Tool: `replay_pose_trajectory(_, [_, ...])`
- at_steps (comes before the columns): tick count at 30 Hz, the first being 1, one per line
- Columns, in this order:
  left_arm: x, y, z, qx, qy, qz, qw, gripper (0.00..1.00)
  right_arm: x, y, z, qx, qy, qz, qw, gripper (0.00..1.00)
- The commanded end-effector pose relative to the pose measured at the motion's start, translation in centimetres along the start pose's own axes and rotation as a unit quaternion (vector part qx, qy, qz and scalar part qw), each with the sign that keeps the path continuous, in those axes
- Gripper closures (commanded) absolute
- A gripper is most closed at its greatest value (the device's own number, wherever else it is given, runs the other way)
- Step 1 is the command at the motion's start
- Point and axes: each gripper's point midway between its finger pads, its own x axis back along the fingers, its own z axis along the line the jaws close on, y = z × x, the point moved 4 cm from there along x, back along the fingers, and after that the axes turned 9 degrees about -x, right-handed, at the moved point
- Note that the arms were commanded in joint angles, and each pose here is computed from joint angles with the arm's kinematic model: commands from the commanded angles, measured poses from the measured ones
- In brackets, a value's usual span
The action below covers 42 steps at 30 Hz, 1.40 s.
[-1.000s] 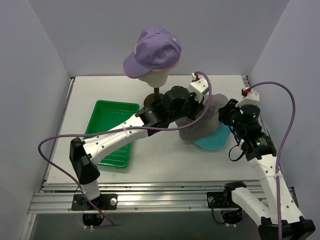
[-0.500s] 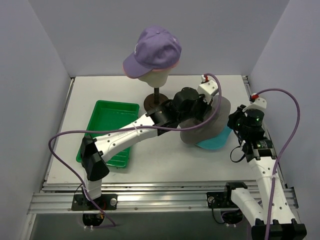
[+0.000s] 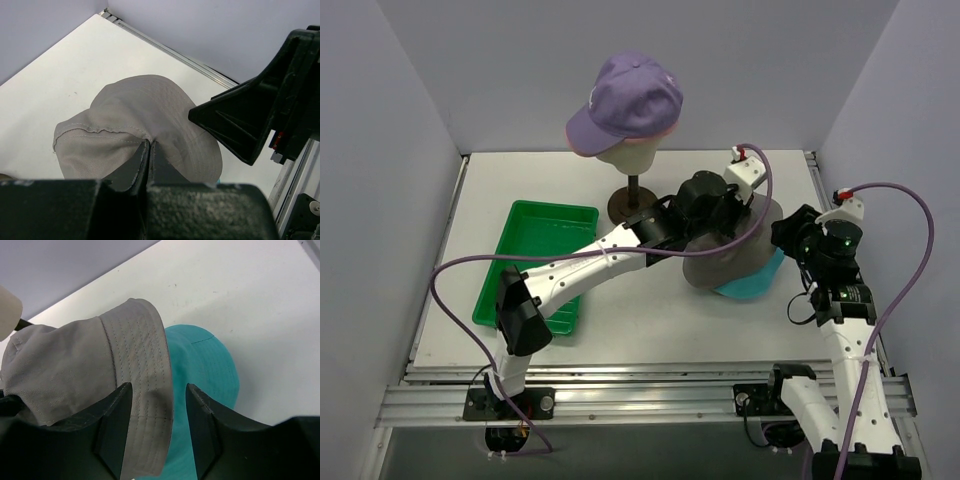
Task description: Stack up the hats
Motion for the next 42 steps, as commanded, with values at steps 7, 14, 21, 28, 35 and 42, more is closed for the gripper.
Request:
replay_pose_trajectory(7, [0.6, 3.1, 0.1, -0.004, 0.003, -0.052, 0.999, 0.98, -1.6, -0.2, -0.6, -0.051, 0.065, 0.018, 0.996, 0.58])
replay_pose_trajectory(14, [0.2, 2.9, 0.1, -0.004, 0.003, -0.052, 0.999, 0.98, -1.5, 0.1, -1.0, -0.068, 0.116, 0.02, 0.991, 0.64])
replay_pose_trajectory(21, [0.1, 2.8, 0.1, -0.002, 0.003, -0.052, 0.999, 0.98, -1.5, 0.0, -0.1, -0.077, 0.164, 0.029, 0.983, 0.65])
replay_pose_trajectory(28, [0.0, 2.8, -0.1, 0.003, -0.001, -0.056, 0.998, 0.98, -1.6, 0.1, 0.5, -0.089, 0.192, 0.033, 0.977, 0.67])
replay_pose_trajectory(35, [-0.1, 2.8, -0.3, 0.009, -0.007, -0.064, 0.998, 0.98, -1.9, 0.1, -0.2, -0.096, 0.183, 0.032, 0.978, 0.97])
replay_pose_trajectory(42, [-0.5, 2.4, -0.5, 0.009, -0.011, -0.061, 0.998, 0.98, -1.9, 0.2, -0.7, -0.096, 0.18, 0.027, 0.979, 1.0])
